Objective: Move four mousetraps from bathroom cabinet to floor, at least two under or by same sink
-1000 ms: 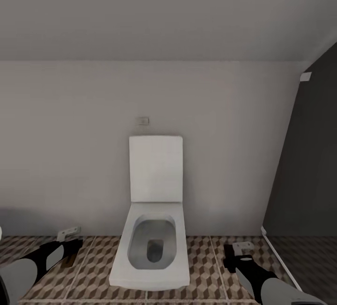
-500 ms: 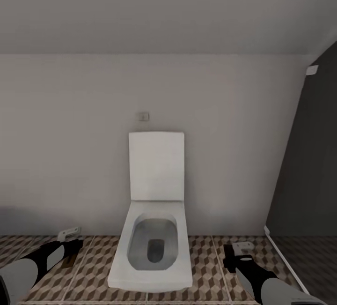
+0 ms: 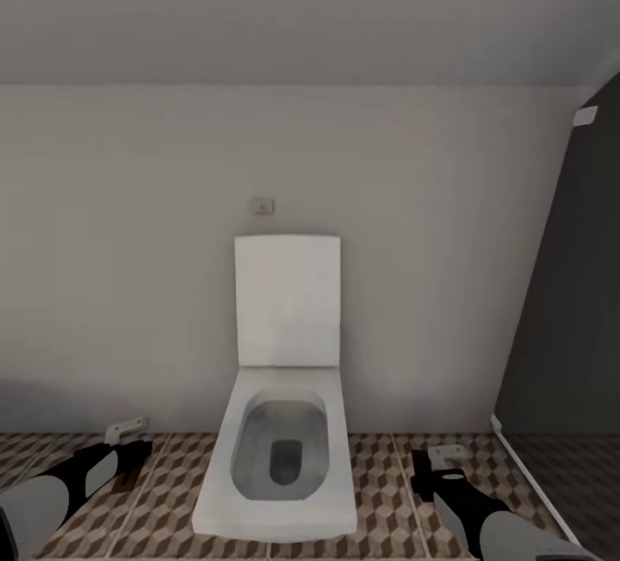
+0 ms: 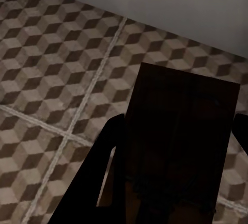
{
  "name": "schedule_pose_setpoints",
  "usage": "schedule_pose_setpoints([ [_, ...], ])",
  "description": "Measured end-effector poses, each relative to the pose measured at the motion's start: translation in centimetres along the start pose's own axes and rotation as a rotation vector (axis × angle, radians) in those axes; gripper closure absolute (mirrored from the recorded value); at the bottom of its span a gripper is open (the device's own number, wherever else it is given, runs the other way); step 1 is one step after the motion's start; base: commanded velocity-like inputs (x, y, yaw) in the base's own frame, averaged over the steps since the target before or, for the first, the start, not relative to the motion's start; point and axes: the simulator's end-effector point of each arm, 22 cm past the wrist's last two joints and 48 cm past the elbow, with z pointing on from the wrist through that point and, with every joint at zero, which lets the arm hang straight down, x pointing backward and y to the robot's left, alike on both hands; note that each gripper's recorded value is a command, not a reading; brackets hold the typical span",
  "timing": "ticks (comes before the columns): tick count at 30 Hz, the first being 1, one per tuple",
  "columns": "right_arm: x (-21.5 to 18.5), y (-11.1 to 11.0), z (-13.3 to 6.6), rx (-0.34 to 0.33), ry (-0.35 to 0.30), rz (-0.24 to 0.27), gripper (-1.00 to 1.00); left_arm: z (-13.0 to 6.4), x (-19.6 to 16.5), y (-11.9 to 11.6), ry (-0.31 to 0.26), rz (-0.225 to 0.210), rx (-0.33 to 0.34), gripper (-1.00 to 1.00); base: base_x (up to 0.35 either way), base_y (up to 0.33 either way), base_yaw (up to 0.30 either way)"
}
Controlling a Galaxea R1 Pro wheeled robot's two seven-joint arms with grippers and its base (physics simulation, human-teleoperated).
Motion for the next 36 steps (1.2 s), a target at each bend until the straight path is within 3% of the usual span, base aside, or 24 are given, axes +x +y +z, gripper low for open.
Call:
schedule_pose_setpoints([
  [18,3.4,0.8,2.3,0.0,0.0,0.001,1.0,2.3,3.4,0.6,-0.001,0.0,-0.002,1.0,0.004,0.0,0.0],
  [25,4.7,1.1,3.2,0.0,-0.001,0.0,1.0,3.2,4.8,0.7,-0.001,0.0,-0.001,1.0,0.163,0.052,0.0],
  [36,6.9,1.5,4.5,-0.004,0.043,-0.008,1.0,4.7,6.8,0.8,0.04,0.011,-0.013,1.0,0.015,0.005,0.0],
])
